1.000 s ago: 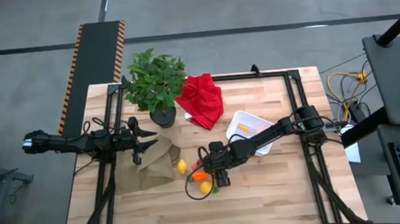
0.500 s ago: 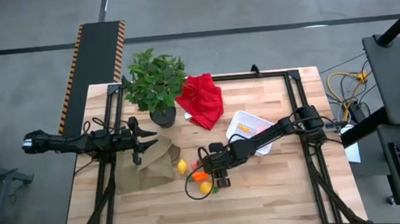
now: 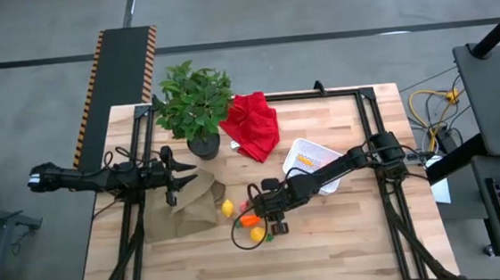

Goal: Pick and placing Produce into tupperware
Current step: Put the red raspberry into the white bin, then put the bottom pink apricot into the white bin

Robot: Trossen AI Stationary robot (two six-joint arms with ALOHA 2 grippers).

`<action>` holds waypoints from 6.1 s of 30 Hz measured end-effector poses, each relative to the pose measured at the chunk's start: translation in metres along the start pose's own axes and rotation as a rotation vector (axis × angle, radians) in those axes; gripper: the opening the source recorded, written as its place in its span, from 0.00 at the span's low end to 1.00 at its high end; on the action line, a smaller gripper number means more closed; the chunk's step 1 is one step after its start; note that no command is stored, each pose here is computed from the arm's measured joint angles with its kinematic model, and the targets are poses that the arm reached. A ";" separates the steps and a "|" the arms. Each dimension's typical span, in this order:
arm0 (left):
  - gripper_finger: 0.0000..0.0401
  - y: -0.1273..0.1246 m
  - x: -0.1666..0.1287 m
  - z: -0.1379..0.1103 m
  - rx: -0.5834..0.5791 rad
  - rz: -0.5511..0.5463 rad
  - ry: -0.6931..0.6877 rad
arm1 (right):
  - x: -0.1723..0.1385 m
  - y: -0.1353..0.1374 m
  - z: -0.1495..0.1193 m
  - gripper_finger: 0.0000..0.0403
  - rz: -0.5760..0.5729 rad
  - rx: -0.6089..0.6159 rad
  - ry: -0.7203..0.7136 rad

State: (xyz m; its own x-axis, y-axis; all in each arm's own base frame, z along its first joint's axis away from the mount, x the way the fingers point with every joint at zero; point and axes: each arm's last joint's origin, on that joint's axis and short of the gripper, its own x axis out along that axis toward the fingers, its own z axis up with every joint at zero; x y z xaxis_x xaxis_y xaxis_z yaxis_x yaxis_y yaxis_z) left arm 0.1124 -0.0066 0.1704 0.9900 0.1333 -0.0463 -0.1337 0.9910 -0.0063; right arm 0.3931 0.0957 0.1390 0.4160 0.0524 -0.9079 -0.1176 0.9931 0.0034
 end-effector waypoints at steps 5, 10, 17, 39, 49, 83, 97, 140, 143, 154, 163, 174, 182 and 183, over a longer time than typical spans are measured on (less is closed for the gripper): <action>0.30 0.000 0.000 0.000 0.000 0.000 0.000 | -0.001 0.000 0.000 0.19 -0.003 -0.002 -0.001; 0.30 0.000 0.000 0.000 0.000 0.000 0.000 | -0.003 0.000 0.001 0.17 -0.003 -0.002 -0.006; 0.30 0.000 0.000 0.000 0.000 0.000 0.000 | -0.003 0.000 0.001 0.17 -0.003 -0.002 -0.007; 0.30 0.000 0.000 0.000 0.000 0.000 0.000 | -0.005 0.002 0.011 0.51 0.007 -0.058 -0.110; 0.30 0.000 0.000 0.000 0.001 0.000 0.002 | -0.003 0.001 0.007 0.52 0.004 -0.060 -0.081; 0.30 0.000 0.000 0.000 0.001 0.000 0.003 | 0.012 0.002 0.004 0.24 0.008 -0.060 -0.055; 0.30 0.000 0.000 0.000 0.001 0.000 0.002 | -0.016 -0.002 0.010 0.22 -0.084 -0.101 -0.091; 0.30 0.000 0.000 0.000 0.009 0.000 0.001 | -0.119 -0.075 -0.146 0.20 -0.431 0.446 -0.029; 0.30 0.000 0.000 0.000 0.009 0.001 0.002 | -0.118 -0.078 -0.147 0.21 -0.437 0.469 -0.032; 0.30 0.000 0.000 0.000 0.009 0.001 0.001 | -0.117 -0.081 -0.149 0.31 -0.446 0.483 -0.020; 0.30 0.000 0.000 0.000 0.008 0.001 0.001 | -0.123 -0.082 -0.141 0.39 -0.439 0.528 -0.063; 0.30 0.000 0.000 0.000 0.008 0.005 0.000 | -0.183 -0.047 -0.065 0.42 -0.359 0.369 -0.466; 0.30 0.000 0.000 0.000 0.007 0.009 -0.001 | -0.203 0.002 -0.028 0.51 -0.123 0.170 -0.432; 0.30 0.000 0.000 0.000 0.008 0.009 0.000 | -0.203 0.006 -0.022 0.55 -0.084 0.159 -0.411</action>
State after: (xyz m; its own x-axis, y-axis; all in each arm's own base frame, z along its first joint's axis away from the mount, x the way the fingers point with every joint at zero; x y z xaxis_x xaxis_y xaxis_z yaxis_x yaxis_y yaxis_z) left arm 0.1123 -0.0063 0.1704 0.9888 0.1422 -0.0463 -0.1423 0.9898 0.0018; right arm 0.2880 0.0889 0.3145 0.7459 -0.0231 -0.6656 0.0581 0.9978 0.0304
